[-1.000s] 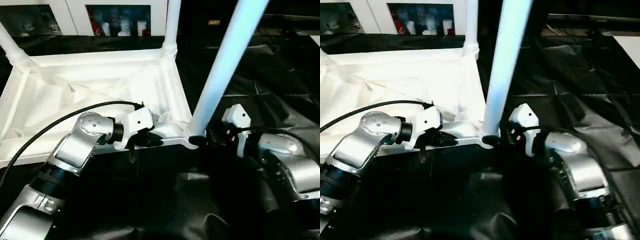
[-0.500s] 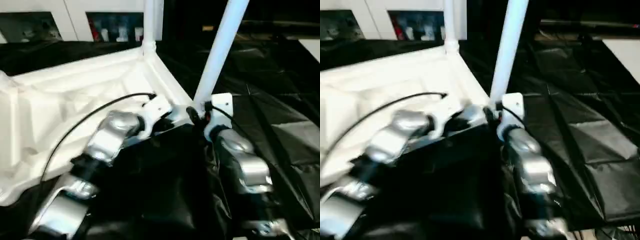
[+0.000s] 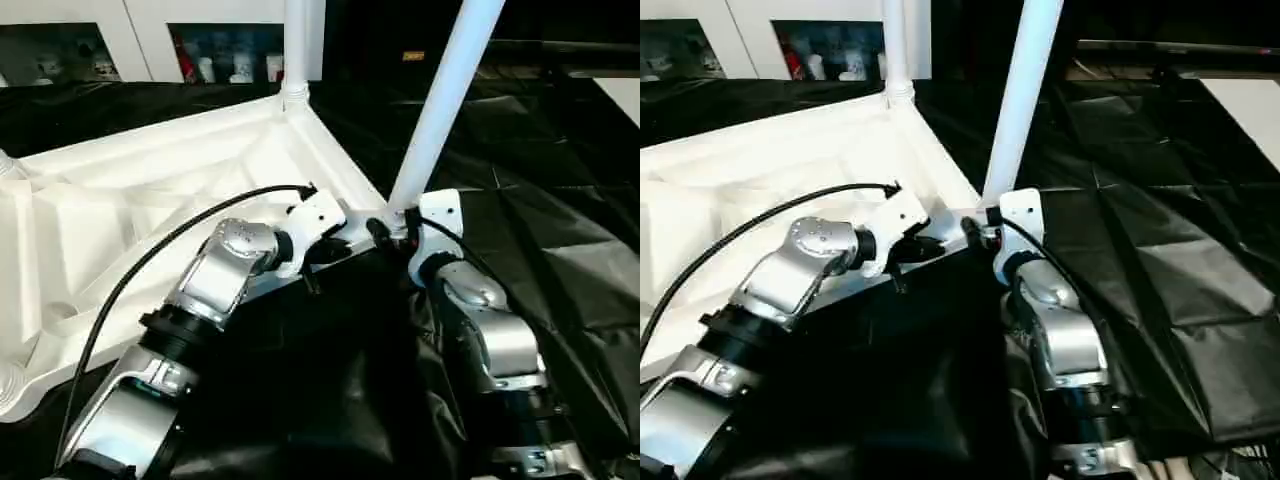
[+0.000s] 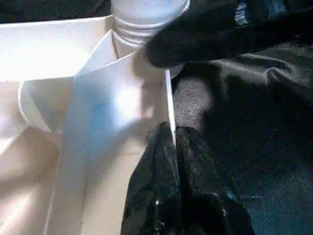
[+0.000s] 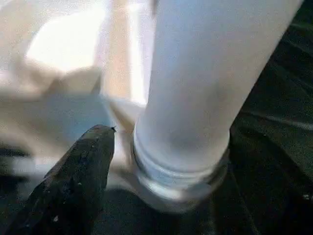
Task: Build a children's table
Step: Rotate leg to tighten
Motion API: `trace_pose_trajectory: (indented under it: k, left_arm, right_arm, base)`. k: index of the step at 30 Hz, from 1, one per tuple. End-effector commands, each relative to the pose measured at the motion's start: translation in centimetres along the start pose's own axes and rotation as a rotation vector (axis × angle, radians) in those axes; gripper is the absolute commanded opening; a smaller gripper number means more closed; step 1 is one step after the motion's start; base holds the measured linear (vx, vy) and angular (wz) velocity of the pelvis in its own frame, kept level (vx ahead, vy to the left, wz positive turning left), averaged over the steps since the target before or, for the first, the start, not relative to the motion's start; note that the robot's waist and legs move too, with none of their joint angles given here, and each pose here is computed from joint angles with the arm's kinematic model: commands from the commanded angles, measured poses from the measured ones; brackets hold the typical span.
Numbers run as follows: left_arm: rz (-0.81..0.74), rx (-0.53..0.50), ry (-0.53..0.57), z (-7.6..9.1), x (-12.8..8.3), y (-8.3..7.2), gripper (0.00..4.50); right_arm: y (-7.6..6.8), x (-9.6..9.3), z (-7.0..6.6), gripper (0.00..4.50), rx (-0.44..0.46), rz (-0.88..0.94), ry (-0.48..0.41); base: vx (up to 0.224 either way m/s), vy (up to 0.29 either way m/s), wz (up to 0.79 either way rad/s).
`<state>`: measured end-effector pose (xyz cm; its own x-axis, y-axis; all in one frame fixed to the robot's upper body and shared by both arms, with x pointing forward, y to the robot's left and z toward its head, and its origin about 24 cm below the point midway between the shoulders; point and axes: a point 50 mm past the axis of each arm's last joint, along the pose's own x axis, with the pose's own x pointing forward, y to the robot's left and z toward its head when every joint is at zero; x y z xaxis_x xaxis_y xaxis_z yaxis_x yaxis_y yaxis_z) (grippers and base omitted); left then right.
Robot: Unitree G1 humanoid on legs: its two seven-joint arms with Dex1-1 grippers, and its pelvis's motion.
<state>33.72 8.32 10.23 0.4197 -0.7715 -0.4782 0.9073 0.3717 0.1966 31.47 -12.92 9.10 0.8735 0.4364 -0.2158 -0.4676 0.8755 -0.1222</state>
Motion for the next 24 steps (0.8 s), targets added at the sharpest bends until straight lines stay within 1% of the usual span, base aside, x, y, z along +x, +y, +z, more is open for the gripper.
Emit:
trace_pose_trajectory:
  k: [1,2,3,4,6,9,10,15,16,18,19,20,23,24]
  left_arm:
    - [-0.149,0.02,0.035,-1.1,0.7,-2.0,0.0]
    - [-0.157,0.025,0.037,-1.3,0.2,-1.9,0.0]
    - [-0.162,0.028,0.037,-1.4,-0.1,-1.8,0.0]
    - [-0.208,0.049,0.007,-1.4,-1.0,-1.9,0.0]
    - [-0.259,0.096,-0.022,-1.3,-1.9,-2.1,0.0]
    - [-0.305,0.112,-0.037,-1.3,-2.4,-2.3,0.0]
    - [-0.341,0.119,-0.043,-1.3,-3.0,-2.5,0.0]
    - [-0.369,0.131,-0.052,-1.1,-3.8,-2.8,0.0]
    - [-0.37,0.134,-0.051,-1.1,-3.8,-2.8,0.0]
    - [-0.37,0.135,-0.051,-1.1,-3.9,-2.8,0.0]
    - [-0.371,0.137,-0.05,-1.1,-3.9,-2.8,0.0]
    - [-0.373,0.139,-0.051,-1.1,-4.0,-2.8,0.0]
    - [-0.376,0.139,-0.052,-1.2,-4.0,-2.8,0.0]
    - [-0.377,0.138,-0.052,-1.2,-4.1,-2.8,0.0]
  right_arm:
    - [1.8,-0.6,1.2,3.8,-0.028,0.247,-0.043]
    - [1.0,-1.3,1.4,3.8,-0.069,0.279,-0.045]
    - [0.5,-1.8,1.5,3.8,-0.1,0.299,-0.044]
    - [-0.9,-3.1,1.8,3.8,-0.174,0.364,-0.036]
    - [-1.8,-4.3,1.6,3.8,-0.241,0.445,-0.002]
    - [-2.3,-5.0,1.5,3.8,-0.261,0.495,0.022]
    - [-2.5,-5.4,1.5,3.8,-0.26,0.533,0.031]
    - [-2.2,-5.6,1.6,3.8,-0.26,0.604,0.04]
    - [-1.9,-5.3,1.4,3.8,-0.263,0.61,0.047]
    - [-1.8,-5.2,1.3,3.8,-0.271,0.613,0.052]
    - [-1.8,-5.0,1.1,3.8,-0.299,0.606,0.062]
    - [-1.8,-4.9,1.0,3.8,-0.304,0.611,0.067]
    - [-1.7,-4.9,0.9,3.8,-0.298,0.631,0.074]
    - [-1.6,-4.9,0.9,3.64,-0.296,0.641,0.075]
  base:
    - [0.0,0.0,0.0]
    - [0.053,-0.038,0.05]
    - [0.06,-0.048,0.07]
    - [0.06,-0.048,0.07]
    - [0.061,-0.047,0.01]
    - [0.02,-0.015,0.0]
    - [0.0,0.0,0.0]
    - [0.0,0.0,0.0]
    - [0.0,0.0,0.0]
    - [0.0,0.0,0.0]
    - [0.0,0.0,0.0]
    - [0.0,0.0,0.0]
    - [0.0,0.0,0.0]
    - [0.0,0.0,0.0]
